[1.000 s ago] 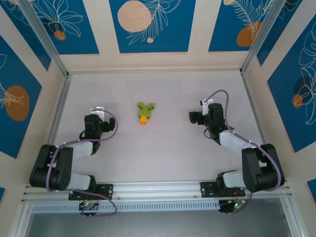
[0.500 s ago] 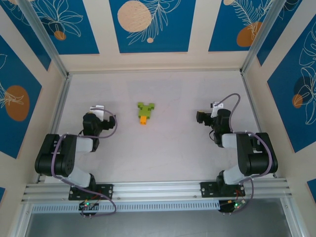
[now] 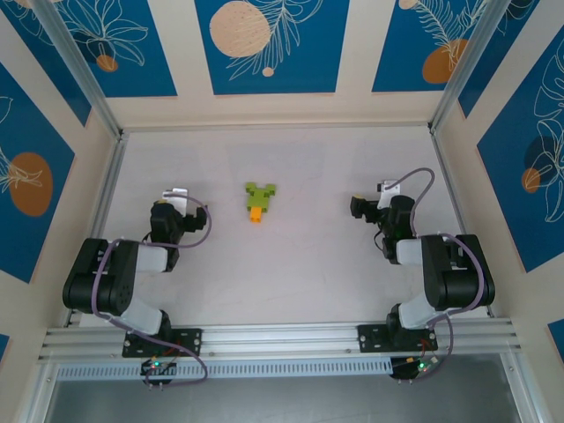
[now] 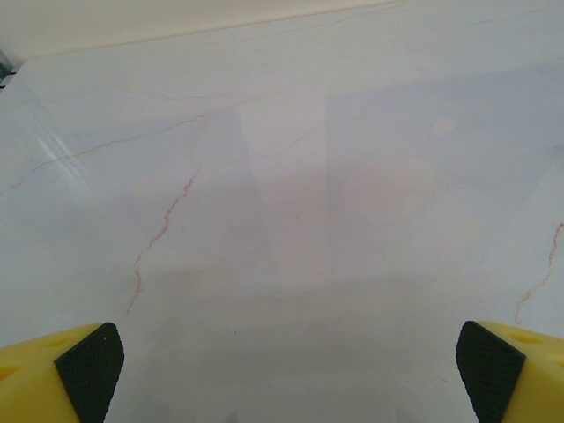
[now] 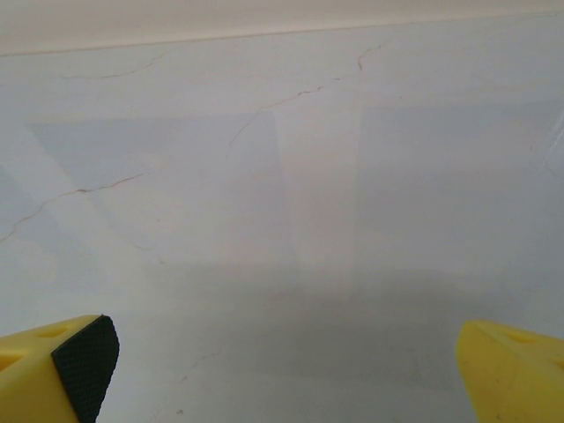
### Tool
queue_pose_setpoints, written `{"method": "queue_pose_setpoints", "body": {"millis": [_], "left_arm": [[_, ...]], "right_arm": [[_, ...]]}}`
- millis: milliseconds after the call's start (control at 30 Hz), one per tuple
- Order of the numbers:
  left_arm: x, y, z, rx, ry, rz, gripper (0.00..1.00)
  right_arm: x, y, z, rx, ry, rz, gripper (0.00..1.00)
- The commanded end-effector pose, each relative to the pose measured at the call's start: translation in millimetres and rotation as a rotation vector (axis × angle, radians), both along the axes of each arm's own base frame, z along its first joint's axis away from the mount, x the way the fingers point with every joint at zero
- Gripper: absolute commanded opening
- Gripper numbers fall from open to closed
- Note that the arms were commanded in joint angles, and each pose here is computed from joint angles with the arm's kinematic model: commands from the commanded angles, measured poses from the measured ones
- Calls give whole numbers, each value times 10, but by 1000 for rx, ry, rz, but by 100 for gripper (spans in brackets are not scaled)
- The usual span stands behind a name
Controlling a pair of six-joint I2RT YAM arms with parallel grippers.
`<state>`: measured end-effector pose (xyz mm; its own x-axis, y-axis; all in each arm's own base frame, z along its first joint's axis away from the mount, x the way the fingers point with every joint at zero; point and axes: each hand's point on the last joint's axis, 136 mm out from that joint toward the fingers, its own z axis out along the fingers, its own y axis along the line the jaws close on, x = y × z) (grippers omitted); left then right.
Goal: Assemble a carrot with lego
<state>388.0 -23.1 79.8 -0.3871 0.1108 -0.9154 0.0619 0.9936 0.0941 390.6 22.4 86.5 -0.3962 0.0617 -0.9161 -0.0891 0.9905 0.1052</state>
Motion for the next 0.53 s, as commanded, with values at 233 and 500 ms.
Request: {"method": "queue_pose_setpoints", "body": {"millis": [233, 500], "left_arm": [[64, 18, 83, -13, -27, 11, 99], [61, 24, 84, -13, -28, 12, 99]], "right_arm": [[51, 42, 70, 26, -18, 20, 99], [53, 43, 74, 25, -19, 19, 99]]}}
